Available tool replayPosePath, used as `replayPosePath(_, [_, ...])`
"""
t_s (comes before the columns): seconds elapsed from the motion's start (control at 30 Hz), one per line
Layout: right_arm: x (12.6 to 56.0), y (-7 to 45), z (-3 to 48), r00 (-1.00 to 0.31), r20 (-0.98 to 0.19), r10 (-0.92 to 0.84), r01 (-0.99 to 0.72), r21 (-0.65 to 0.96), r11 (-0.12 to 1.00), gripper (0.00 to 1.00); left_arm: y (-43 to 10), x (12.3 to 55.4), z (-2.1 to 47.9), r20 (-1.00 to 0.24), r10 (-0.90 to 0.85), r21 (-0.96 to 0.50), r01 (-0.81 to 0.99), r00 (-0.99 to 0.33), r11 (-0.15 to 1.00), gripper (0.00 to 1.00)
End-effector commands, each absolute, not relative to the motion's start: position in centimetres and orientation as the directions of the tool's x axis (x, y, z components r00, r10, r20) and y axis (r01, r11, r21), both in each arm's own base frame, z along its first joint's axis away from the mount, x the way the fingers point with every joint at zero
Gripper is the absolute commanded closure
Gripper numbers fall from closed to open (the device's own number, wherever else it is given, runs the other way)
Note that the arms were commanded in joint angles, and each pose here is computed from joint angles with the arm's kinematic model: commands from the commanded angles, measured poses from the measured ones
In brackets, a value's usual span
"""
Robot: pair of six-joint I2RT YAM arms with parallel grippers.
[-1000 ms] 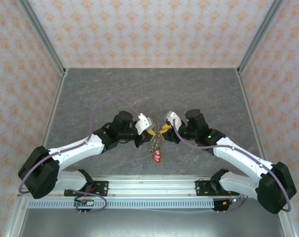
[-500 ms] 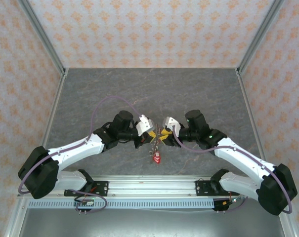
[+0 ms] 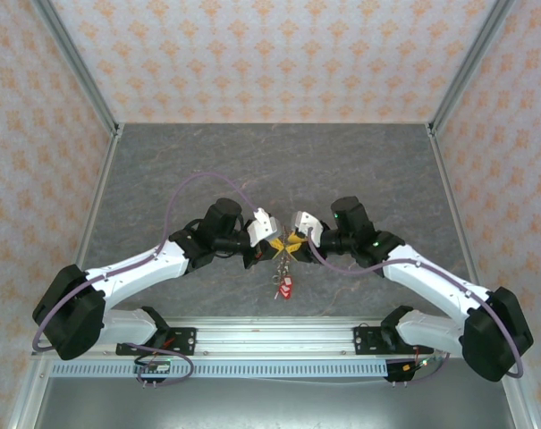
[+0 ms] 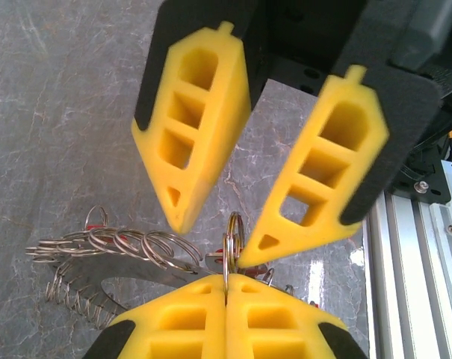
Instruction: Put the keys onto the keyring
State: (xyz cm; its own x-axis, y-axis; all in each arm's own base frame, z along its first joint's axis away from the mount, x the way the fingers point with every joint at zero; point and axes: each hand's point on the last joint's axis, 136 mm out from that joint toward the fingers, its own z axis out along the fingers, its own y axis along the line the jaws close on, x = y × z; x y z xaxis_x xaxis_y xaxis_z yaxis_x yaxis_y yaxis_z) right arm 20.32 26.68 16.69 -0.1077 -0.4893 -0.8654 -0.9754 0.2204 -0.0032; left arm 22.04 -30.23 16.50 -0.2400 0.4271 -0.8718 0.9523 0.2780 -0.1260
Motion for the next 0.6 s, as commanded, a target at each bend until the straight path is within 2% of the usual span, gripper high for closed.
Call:
replayPosePath(0.0, [20.8, 27.5, 18.3, -0.048, -0.888, -0.458, -0.982, -0.043, 0.186, 0.79, -31.1, 21.9, 19.1, -0.905, 0.39, -0.078, 0.968, -0.169, 0.237, 1.0])
replayPosePath(0.13, [20.5, 27.5, 18.6, -0.05, -0.89, -0.453, -0.984, -0.034, 0.174, 0.9, -31.1, 22.3, 19.0, -0.904, 0.387, -0.081, 0.962, -0.18, 0.26, 0.99])
replayPosePath(0.27, [20.2, 27.0, 18.6, -0.06, -0.868, -0.493, -0.984, -0.031, 0.175, 1.0, -30.8, 22.6, 18.4, -0.895, 0.402, -0.081, 0.956, -0.194, 0.282, 0.91])
replayPosePath(0.37, [19.8, 26.5, 18.4, -0.063, -0.839, -0.54, -0.987, -0.027, 0.157, 1.0, -30.7, 22.7, 18.3, -0.89, 0.413, -0.071, 0.956, -0.19, 0.286, 0.83])
replayPosePath(0.57, [19.3, 26.1, 18.7, -0.057, -0.812, -0.581, -0.992, -0.022, 0.128, 1.0, -30.8, 22.8, 19.1, -0.89, 0.426, -0.046, 0.961, -0.164, 0.274, 0.77])
